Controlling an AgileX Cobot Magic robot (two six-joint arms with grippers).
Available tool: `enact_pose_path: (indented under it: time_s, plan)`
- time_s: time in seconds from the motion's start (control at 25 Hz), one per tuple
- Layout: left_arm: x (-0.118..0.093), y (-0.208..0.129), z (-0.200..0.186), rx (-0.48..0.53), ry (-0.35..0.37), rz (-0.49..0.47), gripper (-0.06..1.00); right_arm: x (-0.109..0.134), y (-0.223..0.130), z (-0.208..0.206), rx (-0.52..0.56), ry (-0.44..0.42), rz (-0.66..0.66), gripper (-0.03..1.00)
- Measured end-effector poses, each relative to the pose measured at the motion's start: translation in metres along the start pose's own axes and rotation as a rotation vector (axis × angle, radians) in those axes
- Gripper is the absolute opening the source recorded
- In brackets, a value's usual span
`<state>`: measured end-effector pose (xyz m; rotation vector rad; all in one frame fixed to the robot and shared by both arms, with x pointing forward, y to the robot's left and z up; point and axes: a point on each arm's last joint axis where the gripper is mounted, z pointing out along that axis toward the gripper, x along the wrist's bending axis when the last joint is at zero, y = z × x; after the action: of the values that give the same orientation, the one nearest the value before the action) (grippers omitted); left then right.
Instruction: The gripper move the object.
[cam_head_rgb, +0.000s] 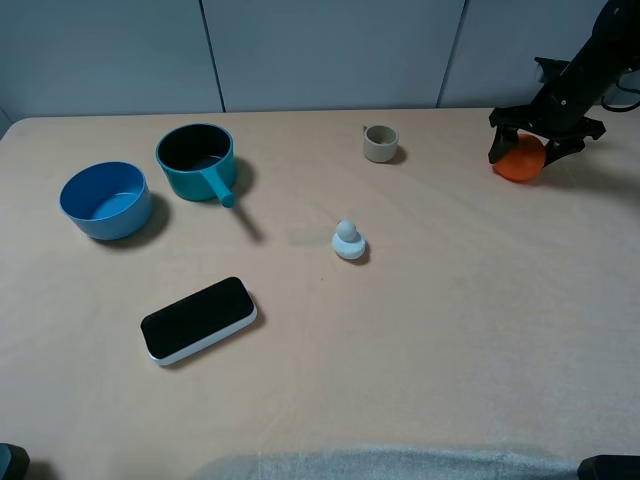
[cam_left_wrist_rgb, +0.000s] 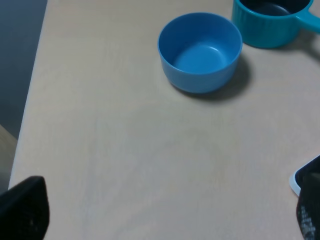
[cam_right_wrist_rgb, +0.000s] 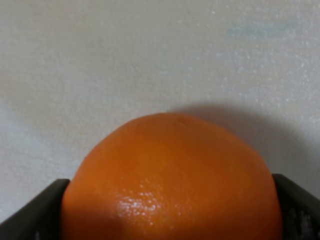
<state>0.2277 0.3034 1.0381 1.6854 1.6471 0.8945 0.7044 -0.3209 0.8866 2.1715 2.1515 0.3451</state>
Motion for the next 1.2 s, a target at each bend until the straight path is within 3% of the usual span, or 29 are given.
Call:
enact_pose_path:
  time_s: [1.2]
  plan:
    - [0.0,0.0,0.0,0.0,0.0,0.0,0.99,0.015,0.015,-0.09,-0.01,0.032,-0.029,0.55]
